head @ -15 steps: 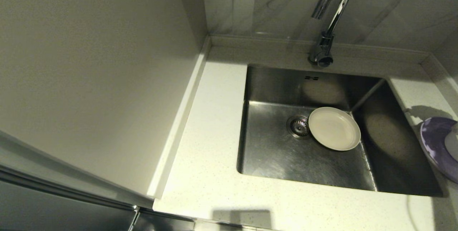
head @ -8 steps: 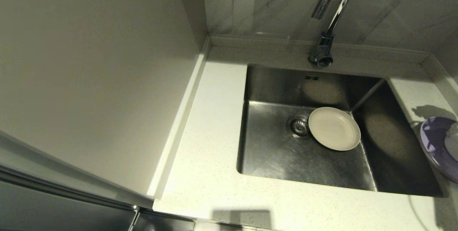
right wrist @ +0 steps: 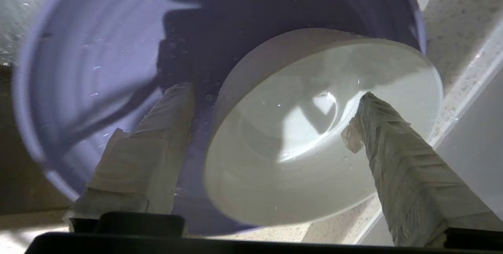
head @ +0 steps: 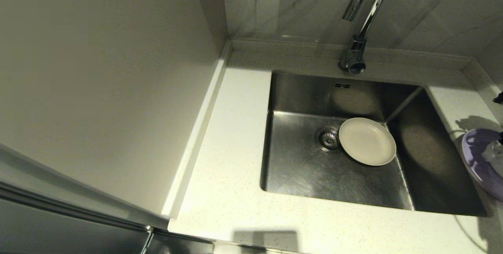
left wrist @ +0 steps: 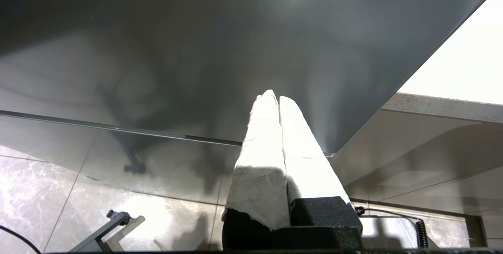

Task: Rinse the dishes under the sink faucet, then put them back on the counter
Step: Put a bowl into the sink

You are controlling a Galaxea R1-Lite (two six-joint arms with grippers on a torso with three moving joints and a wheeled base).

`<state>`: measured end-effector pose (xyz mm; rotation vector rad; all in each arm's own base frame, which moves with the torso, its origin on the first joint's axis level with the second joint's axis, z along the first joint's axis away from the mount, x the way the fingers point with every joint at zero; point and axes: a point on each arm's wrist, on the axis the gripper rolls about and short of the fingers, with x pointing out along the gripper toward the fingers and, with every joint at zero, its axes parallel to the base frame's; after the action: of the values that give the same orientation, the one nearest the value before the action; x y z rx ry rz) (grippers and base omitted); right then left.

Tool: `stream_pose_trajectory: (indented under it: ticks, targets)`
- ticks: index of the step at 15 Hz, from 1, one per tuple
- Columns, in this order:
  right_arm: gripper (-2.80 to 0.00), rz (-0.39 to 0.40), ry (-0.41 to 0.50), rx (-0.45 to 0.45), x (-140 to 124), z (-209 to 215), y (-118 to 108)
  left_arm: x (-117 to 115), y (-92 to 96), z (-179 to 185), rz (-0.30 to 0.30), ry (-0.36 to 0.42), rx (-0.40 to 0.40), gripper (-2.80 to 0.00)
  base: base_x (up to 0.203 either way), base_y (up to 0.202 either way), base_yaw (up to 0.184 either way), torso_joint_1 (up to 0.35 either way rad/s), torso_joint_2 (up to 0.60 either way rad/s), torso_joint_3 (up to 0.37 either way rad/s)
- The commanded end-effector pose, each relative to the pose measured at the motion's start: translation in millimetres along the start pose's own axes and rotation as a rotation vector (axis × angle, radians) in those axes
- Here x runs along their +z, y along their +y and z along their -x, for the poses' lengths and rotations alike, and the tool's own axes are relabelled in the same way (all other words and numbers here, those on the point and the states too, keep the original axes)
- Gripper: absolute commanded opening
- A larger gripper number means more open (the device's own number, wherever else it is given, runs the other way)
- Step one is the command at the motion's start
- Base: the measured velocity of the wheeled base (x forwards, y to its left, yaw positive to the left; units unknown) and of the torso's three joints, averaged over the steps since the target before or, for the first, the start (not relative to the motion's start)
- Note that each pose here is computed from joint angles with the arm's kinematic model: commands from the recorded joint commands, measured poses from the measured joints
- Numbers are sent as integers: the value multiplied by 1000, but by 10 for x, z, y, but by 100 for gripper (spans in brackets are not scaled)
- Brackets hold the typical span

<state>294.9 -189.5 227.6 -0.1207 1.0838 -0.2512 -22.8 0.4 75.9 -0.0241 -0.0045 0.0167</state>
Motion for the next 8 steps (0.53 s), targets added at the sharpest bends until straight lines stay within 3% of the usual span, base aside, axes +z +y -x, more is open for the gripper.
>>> stream_pose_trajectory:
  ticks: [1, 2, 3, 8]
  targets:
    - [0, -3, 27, 3, -9, -94, -23, 0, 0, 1, 1, -2, 0, -280, 0, 0, 0, 0, 0, 0]
    - [-122, -6, 33, 1, -12, -112, -29, 0, 0, 1, 1, -2, 0, -280, 0, 0, 0, 0, 0, 0]
    - [-280, -7, 31, -2, -9, -112, -39, 0, 0, 1, 1, -2, 0, -280, 0, 0, 0, 0, 0, 0]
    - [-280, -9, 26, -7, 5, -112, -63, 0, 0, 1, 1, -2, 0, -280, 0, 0, 0, 0, 0, 0]
